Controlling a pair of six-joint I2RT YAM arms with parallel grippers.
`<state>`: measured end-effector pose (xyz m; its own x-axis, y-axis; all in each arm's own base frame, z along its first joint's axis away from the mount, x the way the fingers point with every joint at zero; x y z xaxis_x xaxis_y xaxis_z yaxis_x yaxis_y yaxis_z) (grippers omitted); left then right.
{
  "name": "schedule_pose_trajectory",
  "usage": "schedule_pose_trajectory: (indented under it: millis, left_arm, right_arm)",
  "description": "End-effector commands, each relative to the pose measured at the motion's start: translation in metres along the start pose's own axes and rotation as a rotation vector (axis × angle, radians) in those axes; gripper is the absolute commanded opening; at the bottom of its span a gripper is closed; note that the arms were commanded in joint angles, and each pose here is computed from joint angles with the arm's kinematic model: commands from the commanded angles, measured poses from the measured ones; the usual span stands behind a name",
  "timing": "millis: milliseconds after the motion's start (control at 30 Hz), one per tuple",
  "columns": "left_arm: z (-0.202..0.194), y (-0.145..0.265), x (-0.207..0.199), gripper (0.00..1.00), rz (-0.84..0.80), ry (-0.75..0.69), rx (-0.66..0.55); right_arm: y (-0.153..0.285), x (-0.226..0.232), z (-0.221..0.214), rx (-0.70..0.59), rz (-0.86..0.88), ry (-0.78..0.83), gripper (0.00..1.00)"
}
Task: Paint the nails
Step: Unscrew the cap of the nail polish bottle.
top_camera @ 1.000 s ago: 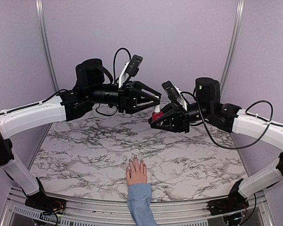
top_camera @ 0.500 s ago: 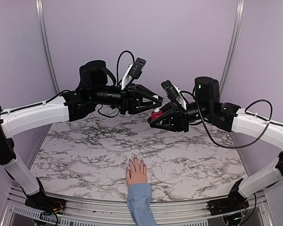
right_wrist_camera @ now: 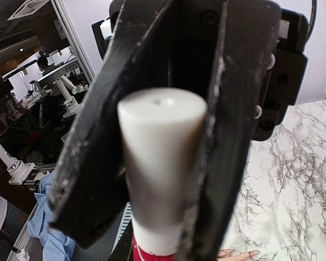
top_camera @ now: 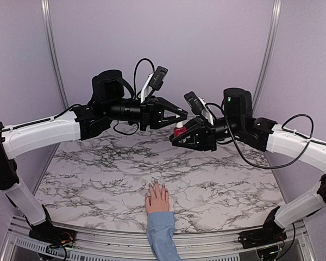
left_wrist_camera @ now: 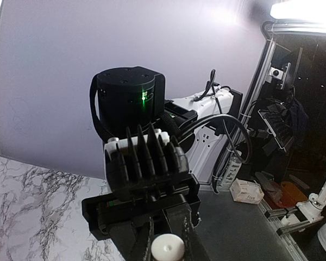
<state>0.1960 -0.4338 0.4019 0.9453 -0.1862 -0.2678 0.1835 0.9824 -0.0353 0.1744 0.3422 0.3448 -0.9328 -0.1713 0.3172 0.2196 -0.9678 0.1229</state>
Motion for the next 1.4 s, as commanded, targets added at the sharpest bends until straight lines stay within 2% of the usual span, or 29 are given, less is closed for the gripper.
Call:
schedule_pose_trajectory:
  millis: [0,600,700,867,1100,1367]
  left_arm:
    - [0.007,0.005,-0.003,0.00,0.039,0.007,-0.034]
    - [0.006,0.026,0.025,0.00,0.314,-0.042,-0.078]
    - [0.007,0.027,0.031,0.00,0.351,-0.039,-0.082]
    - [0.007,0.025,0.041,0.00,0.406,-0.013,-0.087]
    - [0.000,0.015,0.048,0.00,0.470,0.002,-0.077]
    - [0.000,0.026,0.070,0.00,0.687,0.018,-0.119]
  right_arm:
    - [0.004,-0.012,0.020,-0.043,-0.086,0.021,0.00]
    - [0.026,-0.059,0.024,-0.082,-0.428,-0.084,0.00]
    - [0.032,-0.072,0.024,-0.071,-0.543,-0.088,0.00]
    - [0.028,-0.073,0.027,-0.044,-0.575,-0.025,0.00]
    - [0.038,-0.097,0.031,-0.015,-0.752,-0.038,0.00]
    - [0.050,-0.115,0.038,-0.007,-0.886,-0.053,0.00]
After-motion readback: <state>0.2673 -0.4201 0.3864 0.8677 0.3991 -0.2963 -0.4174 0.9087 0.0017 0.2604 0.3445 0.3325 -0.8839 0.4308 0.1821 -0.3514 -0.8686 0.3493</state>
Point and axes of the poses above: each gripper's point midway between its finger pads, its own y axis back along the fingers, its own x axis along the line the jaws close on, z = x × y, the point moved 2 cm from there along y, back along the fingers, and after that the axes turned 1 degree about -y, right-handed, at the moved point
